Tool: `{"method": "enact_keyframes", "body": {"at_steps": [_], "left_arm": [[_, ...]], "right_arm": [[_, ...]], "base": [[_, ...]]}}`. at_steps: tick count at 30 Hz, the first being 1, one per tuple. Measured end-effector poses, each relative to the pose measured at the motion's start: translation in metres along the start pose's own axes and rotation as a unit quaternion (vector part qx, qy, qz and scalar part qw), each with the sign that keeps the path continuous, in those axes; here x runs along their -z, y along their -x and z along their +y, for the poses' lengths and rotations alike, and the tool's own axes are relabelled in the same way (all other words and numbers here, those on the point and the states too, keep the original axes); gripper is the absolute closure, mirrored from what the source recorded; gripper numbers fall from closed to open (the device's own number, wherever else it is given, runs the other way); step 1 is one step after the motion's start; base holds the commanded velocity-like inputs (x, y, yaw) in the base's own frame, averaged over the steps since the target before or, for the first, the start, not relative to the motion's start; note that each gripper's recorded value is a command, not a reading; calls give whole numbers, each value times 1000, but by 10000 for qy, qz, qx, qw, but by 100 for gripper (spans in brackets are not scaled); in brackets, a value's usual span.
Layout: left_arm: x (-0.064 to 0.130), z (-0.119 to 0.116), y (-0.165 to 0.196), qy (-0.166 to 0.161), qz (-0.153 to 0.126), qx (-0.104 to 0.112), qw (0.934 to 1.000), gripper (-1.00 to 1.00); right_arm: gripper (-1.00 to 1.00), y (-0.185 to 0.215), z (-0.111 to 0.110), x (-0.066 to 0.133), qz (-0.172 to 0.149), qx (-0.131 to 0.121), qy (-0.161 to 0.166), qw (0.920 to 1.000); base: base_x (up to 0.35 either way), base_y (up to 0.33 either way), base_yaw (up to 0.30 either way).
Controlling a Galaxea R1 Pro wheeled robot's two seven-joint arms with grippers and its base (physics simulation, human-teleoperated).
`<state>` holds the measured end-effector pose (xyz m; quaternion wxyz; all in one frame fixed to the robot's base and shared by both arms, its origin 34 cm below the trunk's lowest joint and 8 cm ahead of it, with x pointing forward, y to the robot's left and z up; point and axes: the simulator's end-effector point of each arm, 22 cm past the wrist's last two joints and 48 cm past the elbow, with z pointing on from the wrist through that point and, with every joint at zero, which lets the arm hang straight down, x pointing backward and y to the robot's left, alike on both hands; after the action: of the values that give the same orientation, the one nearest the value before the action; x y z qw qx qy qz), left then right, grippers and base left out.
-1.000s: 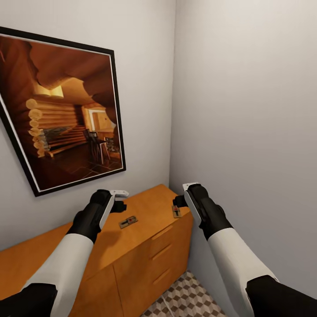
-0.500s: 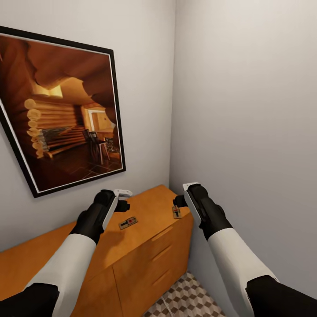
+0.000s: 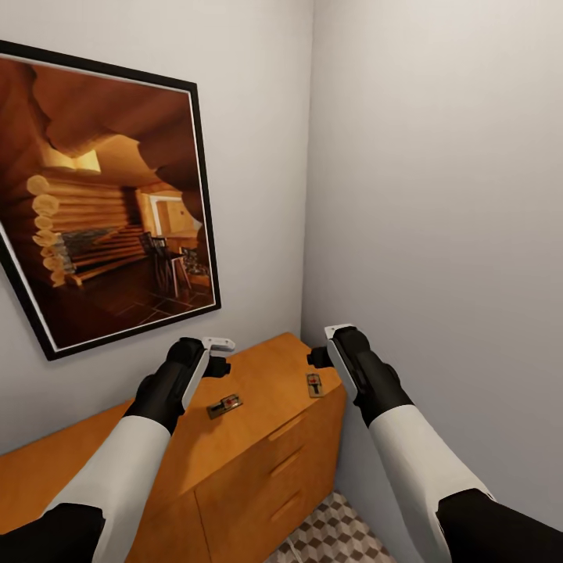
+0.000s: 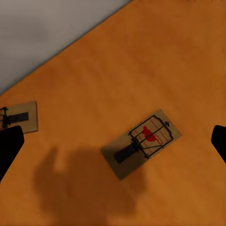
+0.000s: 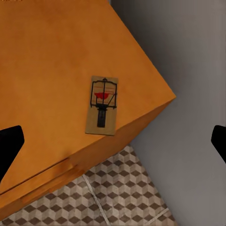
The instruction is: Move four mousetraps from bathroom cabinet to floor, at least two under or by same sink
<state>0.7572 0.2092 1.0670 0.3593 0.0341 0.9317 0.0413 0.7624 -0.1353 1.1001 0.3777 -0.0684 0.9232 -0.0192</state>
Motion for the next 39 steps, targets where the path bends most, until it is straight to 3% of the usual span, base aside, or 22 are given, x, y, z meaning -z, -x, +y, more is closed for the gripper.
{"method": "enact_keyframes", "body": {"at_steps": [39], "left_arm": [[-5, -4, -14, -34, 98, -11, 9999, -100]], "right_arm": [[-100, 0, 1, 0, 0, 3, 22, 10000]], "base": [[48, 0, 0]]}}
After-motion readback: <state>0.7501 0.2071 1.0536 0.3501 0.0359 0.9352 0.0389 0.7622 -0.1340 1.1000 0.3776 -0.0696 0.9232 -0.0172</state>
